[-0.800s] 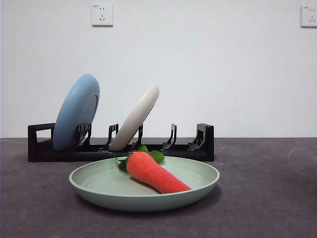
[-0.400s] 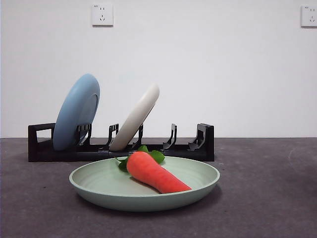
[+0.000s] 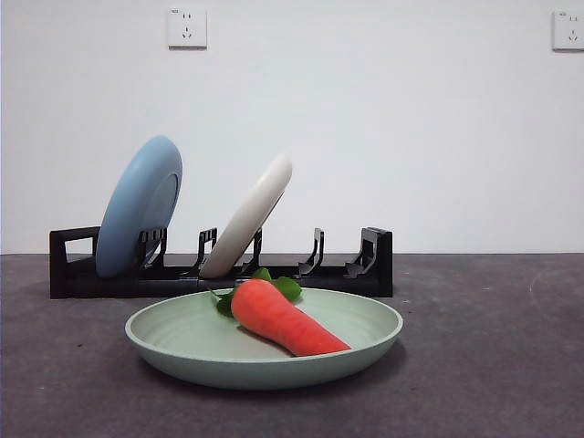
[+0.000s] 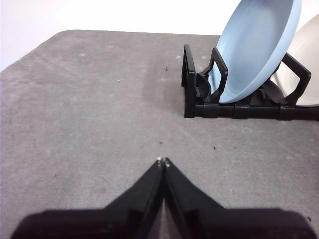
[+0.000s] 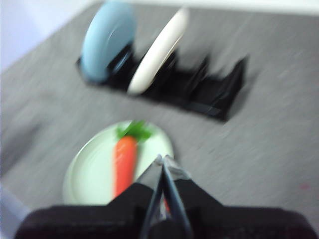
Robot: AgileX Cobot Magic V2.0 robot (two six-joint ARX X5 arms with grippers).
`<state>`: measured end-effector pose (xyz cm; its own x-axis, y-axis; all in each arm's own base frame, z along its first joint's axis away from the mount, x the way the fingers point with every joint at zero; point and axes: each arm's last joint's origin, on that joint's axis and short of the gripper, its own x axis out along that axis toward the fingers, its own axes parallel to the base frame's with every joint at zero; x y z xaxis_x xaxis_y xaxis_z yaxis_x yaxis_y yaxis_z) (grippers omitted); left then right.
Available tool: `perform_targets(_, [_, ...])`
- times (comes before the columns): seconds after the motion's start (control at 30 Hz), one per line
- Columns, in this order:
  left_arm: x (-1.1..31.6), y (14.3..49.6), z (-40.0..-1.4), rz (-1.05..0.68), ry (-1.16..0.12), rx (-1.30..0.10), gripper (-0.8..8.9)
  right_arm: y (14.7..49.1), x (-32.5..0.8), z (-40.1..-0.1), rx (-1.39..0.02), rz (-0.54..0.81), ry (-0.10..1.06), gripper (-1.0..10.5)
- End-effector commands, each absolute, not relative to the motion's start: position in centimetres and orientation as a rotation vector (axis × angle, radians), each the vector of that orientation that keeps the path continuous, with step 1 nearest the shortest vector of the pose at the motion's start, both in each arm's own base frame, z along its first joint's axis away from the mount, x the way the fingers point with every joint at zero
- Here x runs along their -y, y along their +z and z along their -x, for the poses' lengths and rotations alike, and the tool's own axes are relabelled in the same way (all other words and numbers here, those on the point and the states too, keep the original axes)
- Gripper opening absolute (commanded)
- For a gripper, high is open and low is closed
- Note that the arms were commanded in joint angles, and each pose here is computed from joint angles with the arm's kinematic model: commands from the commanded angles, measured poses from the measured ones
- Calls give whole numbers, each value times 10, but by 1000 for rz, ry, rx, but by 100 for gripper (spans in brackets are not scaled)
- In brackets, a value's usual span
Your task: Take the green plate from the plate rack,put the plate on the table,take the carrot from the table,put the carrot in the plate
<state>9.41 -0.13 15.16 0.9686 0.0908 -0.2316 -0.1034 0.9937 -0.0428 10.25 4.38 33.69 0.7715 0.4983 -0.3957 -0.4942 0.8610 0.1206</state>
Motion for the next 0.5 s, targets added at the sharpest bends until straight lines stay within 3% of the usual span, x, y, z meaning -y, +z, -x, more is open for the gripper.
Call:
perform_targets(0.03, [1,148,-94,59,106,-243,-1,314,-32,-103,-342,11,456,2])
perform_targets(0.27, [1,148,-94,59,106,-243,-1,236,-20,-99,-165,2,341,2])
perform_targets(0.5, [1,148,-94,59,106,-243,-1,174,-19,-94,-207,-33,336,2])
